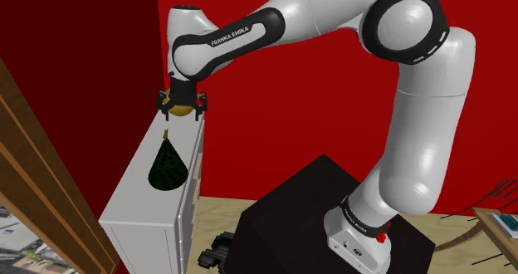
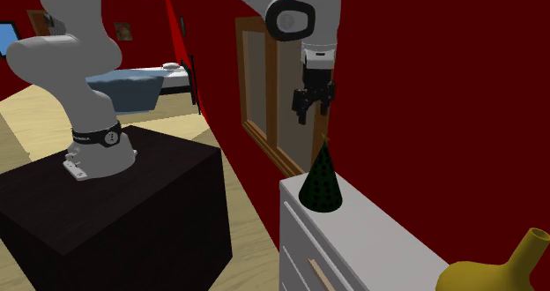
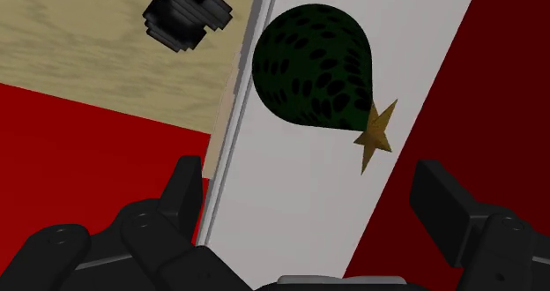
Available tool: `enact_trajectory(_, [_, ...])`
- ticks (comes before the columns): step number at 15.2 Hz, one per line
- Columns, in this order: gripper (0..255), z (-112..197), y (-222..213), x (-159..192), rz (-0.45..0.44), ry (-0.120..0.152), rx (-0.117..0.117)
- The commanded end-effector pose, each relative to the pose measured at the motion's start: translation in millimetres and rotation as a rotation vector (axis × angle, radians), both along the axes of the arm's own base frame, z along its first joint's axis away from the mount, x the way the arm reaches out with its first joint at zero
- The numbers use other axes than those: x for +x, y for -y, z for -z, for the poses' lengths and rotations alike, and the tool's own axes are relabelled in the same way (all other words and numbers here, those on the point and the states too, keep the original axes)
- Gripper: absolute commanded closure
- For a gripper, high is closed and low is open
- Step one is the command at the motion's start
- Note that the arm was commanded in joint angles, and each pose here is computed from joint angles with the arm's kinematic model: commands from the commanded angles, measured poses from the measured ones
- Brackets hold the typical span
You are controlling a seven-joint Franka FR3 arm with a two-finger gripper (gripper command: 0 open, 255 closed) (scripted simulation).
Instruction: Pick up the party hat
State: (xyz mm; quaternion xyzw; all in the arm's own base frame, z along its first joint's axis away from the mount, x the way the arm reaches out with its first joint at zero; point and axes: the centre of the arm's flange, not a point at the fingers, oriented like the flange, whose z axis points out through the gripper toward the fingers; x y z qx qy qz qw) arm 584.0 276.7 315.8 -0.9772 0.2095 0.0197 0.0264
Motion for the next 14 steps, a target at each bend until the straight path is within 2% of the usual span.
enact_trajectory(1, [0,15.8,-12.0,16.5,0.019,-0.002,0.001])
enact_trajectory(5, [0,48.0,-36.0,50.1,0.052,-0.008,0.003])
enact_trajectory(14, [0,88.0,-36.0,50.1,0.052,-0.008,0.003])
